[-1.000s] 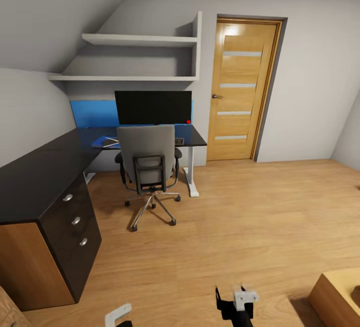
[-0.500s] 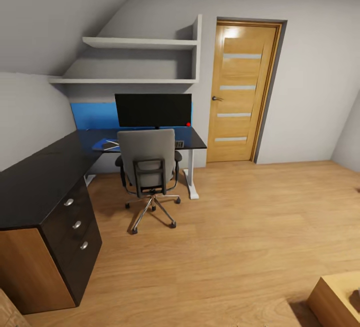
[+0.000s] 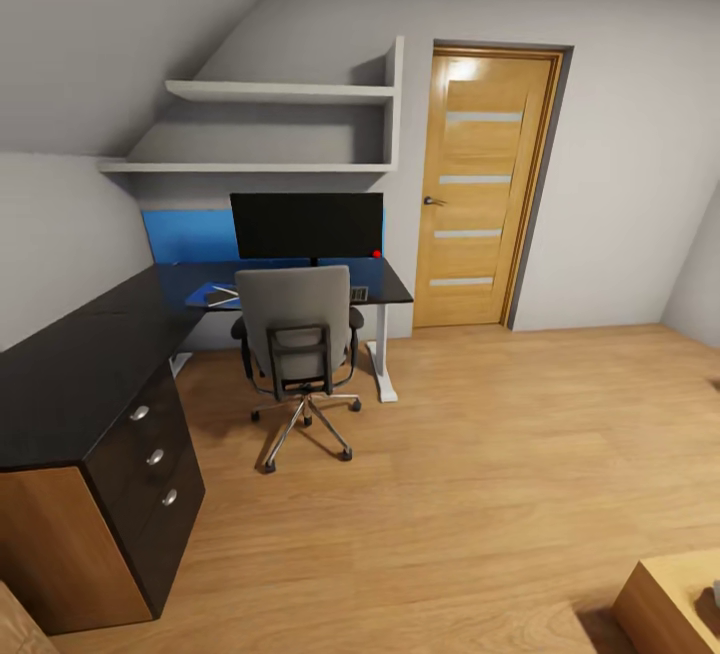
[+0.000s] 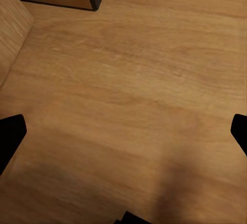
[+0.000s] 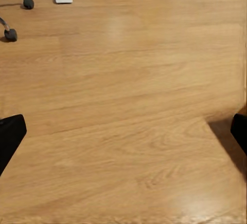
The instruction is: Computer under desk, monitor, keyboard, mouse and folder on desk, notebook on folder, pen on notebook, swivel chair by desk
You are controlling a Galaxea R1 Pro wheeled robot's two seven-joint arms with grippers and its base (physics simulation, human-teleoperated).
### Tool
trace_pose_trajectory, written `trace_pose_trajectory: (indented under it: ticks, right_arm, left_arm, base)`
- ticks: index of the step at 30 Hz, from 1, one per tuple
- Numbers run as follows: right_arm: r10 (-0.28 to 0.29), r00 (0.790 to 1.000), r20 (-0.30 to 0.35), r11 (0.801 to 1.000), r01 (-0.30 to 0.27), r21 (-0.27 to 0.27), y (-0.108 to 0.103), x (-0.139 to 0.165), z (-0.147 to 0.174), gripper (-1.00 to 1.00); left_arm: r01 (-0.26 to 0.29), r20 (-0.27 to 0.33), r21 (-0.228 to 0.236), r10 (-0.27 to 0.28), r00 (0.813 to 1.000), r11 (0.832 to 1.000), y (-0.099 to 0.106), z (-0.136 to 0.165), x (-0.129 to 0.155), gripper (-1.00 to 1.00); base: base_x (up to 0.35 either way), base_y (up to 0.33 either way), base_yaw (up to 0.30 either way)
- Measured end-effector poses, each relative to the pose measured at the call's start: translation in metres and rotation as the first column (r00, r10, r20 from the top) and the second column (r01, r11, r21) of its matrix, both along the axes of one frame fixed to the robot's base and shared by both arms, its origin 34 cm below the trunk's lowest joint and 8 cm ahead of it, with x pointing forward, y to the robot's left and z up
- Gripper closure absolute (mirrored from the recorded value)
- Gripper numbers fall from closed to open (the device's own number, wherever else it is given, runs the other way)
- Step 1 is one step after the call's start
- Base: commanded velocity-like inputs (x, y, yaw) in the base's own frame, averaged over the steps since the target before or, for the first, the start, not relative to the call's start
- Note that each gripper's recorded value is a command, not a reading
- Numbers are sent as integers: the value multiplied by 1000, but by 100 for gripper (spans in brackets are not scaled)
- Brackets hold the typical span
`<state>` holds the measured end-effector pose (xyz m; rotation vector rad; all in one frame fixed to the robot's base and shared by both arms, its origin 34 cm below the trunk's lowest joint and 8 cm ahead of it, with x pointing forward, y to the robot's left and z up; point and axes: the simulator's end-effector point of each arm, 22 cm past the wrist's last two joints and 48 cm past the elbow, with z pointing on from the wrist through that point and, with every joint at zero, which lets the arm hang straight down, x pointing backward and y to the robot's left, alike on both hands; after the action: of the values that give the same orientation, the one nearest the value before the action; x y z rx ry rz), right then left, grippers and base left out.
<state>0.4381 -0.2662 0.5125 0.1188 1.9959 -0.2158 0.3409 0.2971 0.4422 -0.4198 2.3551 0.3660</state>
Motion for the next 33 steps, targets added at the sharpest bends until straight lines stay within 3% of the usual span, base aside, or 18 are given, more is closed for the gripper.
trace_pose_trajectory:
  ticks: [6,10,33]
  right_arm:
    - [5,995,-96,1000,-7,-21,-7,-8,-6,-100]
    - [7,992,-122,1000,-9,-21,-5,-11,-4,-100]
    - [4,990,-141,1000,-8,-26,-8,-10,34,-100]
  left_arm:
    - [1,11,2,-1,1000,1000,-1,13,2,-100]
    - [-4,40,9,4,999,1000,0,24,0,-100]
    - [-2,40,12,1,999,1000,0,64,-12,-100]
  base:
    - [0,0,0]
    - [0,0,0]
    - [0,0,0]
